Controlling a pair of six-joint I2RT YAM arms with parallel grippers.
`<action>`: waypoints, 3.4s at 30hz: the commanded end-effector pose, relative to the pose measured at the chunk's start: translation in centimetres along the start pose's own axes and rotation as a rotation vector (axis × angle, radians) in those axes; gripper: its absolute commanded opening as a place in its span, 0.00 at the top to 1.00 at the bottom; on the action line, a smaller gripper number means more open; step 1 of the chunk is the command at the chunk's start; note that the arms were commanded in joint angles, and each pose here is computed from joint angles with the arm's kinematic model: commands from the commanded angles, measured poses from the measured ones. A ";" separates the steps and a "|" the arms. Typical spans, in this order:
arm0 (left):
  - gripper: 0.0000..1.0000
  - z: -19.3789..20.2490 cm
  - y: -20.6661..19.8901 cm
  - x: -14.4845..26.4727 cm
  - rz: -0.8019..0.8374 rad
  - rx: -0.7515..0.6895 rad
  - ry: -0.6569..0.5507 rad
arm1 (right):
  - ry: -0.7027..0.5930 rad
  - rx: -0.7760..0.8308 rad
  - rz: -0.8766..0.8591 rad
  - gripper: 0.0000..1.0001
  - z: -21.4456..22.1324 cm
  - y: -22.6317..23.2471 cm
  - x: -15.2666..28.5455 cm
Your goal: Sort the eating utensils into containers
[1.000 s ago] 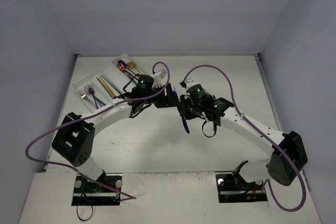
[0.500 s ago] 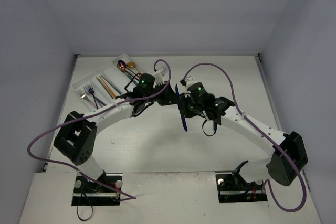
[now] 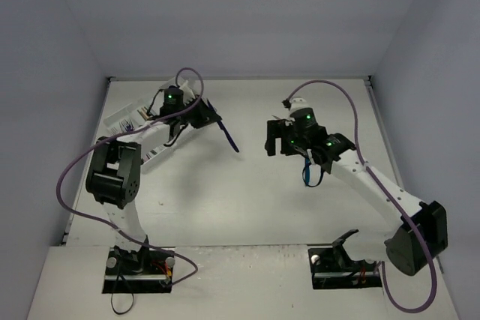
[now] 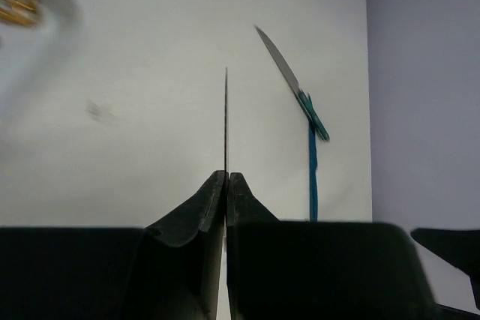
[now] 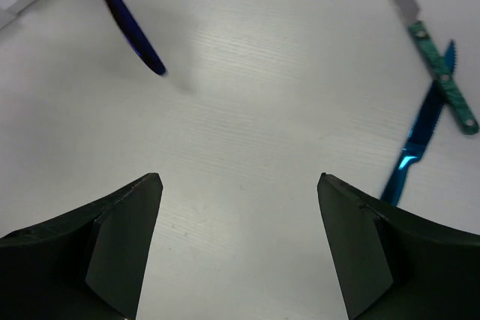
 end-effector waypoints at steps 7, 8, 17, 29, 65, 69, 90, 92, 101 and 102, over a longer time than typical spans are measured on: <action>1.00 -14.4 10.2 5.0 -0.035 0.083 -0.295 | -0.079 -0.047 0.176 0.17 -1.1 -5.6 3.1; 1.00 -14.7 10.8 5.5 -0.044 0.086 -0.306 | -0.082 -0.049 0.183 0.17 -1.1 -5.8 3.2; 1.00 -15.5 17.9 9.2 -0.174 0.188 -0.324 | -0.075 -0.067 0.236 0.17 -0.6 -7.4 3.1; 0.81 -13.1 20.9 10.5 -0.426 0.115 -0.109 | -0.038 -0.088 0.260 0.16 0.3 -7.9 2.4; 0.66 -15.0 10.9 -0.7 -0.847 0.133 -0.420 | -0.013 -0.055 0.213 0.16 0.5 -7.3 2.5; 0.65 -15.6 12.0 -0.8 -0.911 0.129 -0.440 | 0.004 -0.051 0.188 0.16 0.9 -7.1 2.5; 0.64 -13.0 17.2 -2.9 -1.045 0.164 -0.338 | 0.072 -0.033 0.118 0.16 1.4 -6.3 1.7; 0.64 -13.0 17.6 -3.2 -1.041 0.165 -0.334 | 0.075 -0.035 0.118 0.16 1.5 -6.3 1.7; 0.64 -15.3 15.1 -2.1 -0.972 0.169 -0.431 | 0.090 -0.034 0.108 0.16 1.8 -6.3 1.6; 0.64 -15.8 14.7 -1.7 -0.963 0.167 -0.457 | 0.091 -0.033 0.107 0.16 1.8 -6.3 1.6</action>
Point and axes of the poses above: each gripper's point midway between its finger pads, its own x axis back along the fingers, its own y axis along the line the jaws close on, z = x × y, the point moved 3 cm from there along x, back along the fingers, and after that the axes turned 13 degrees about -x, right-handed, at the moved point
